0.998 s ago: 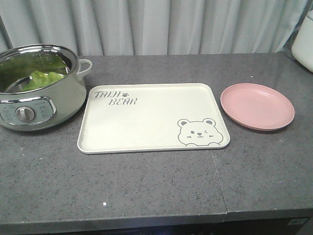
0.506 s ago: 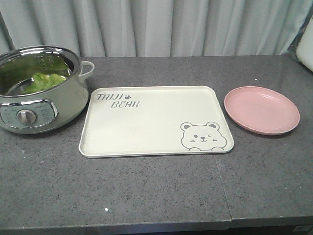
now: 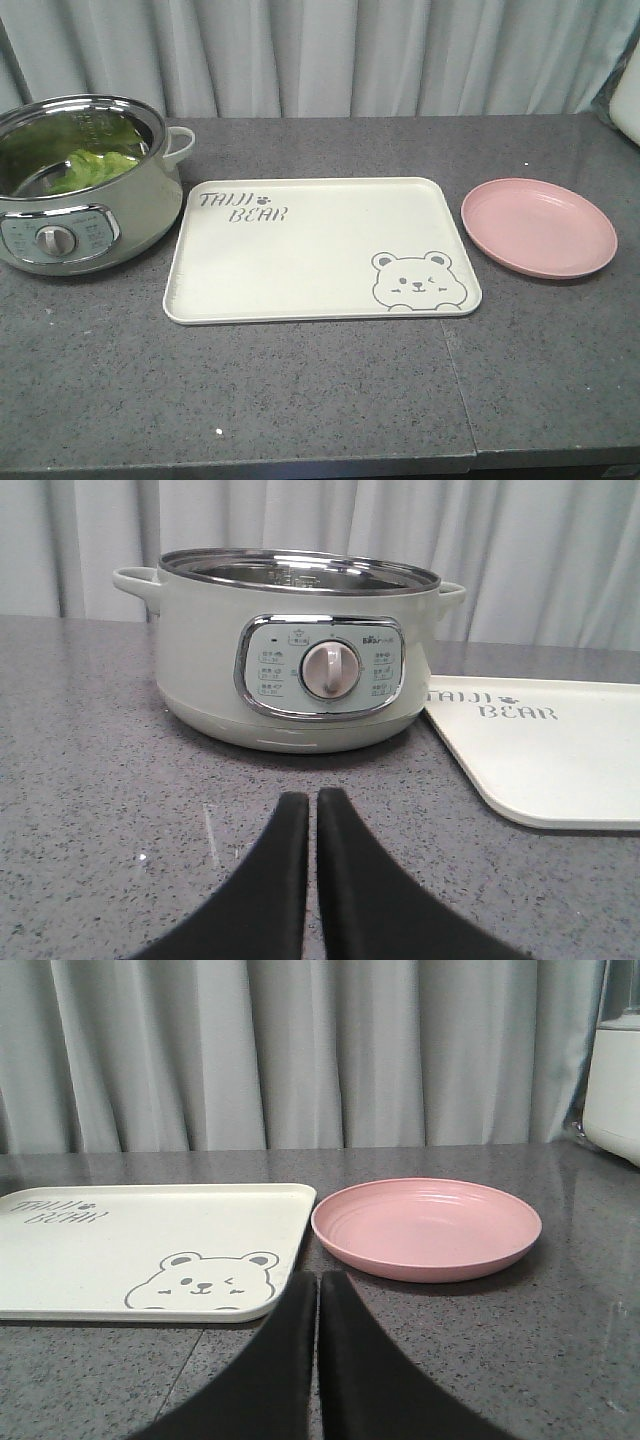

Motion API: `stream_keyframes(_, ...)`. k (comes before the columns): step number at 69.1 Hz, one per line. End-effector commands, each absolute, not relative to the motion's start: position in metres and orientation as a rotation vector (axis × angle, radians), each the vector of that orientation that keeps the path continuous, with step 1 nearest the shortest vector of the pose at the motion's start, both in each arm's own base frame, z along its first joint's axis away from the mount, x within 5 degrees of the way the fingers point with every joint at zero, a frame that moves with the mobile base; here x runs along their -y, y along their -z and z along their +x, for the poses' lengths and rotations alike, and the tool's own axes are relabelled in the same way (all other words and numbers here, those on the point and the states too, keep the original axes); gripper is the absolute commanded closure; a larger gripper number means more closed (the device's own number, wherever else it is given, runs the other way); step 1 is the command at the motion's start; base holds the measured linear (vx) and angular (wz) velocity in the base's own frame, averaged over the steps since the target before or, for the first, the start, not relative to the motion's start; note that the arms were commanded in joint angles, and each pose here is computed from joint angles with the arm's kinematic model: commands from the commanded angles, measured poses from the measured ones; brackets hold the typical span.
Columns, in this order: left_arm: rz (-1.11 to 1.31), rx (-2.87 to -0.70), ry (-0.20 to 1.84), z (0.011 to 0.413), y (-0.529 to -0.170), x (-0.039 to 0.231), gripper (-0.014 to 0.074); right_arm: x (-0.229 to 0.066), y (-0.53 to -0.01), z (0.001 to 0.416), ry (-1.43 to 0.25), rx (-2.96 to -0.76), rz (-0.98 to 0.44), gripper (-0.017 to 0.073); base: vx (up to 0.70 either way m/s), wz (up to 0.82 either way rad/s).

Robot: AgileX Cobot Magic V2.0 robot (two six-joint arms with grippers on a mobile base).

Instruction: Transfer vegetables to tray and serve

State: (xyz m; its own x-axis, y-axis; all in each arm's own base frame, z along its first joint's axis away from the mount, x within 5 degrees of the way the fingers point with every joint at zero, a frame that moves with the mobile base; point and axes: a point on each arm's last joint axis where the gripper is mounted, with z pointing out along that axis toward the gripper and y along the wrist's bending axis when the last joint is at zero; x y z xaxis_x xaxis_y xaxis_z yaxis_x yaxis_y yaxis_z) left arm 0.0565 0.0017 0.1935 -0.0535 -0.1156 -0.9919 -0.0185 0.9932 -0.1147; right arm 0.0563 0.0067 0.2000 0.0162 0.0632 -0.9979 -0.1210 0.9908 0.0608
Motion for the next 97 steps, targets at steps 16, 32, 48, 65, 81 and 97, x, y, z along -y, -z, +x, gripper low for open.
stream_keyframes(16, -0.096, -1.568, 0.101, 0.057, -0.193, 0.0, 0.0599, -0.007, -0.202, 0.056, -0.138, -1.484, -0.05, 0.0562, 0.0, 0.0)
stream_keyframes(32, -0.096, -1.568, 0.101, 0.057, -0.193, 0.0, 0.0599, -0.007, -0.202, 0.056, -0.138, -1.484, -0.05, 0.0562, 0.0, 0.0)
stream_keyframes(48, -0.096, -1.568, 0.101, 0.057, -0.193, 0.0, 0.0599, -0.007, -0.202, 0.056, -0.138, -1.484, -0.05, 0.0562, 0.0, 0.0)
stream_keyframes(65, -0.087, -1.522, 0.112, 0.056, -0.197, 0.001, 0.0599, -0.007, -0.203, 0.056, -0.139, -1.475, -0.051, 0.0562, 0.0, 0.0)
stream_keyframes(81, -0.139, -1.369, 0.243, 0.055, -0.211, 0.003, 0.0599, -0.007, -0.211, 0.055, -0.217, -1.387, 0.011, 0.0562, 0.0, 0.0)
stream_keyframes(97, -0.071, -1.115, 0.293, 0.047, -0.233, 0.008, 0.0599, -0.005, -0.216, 0.054, -0.412, -1.325, 0.185, 0.0562, 0.0, 0.0)
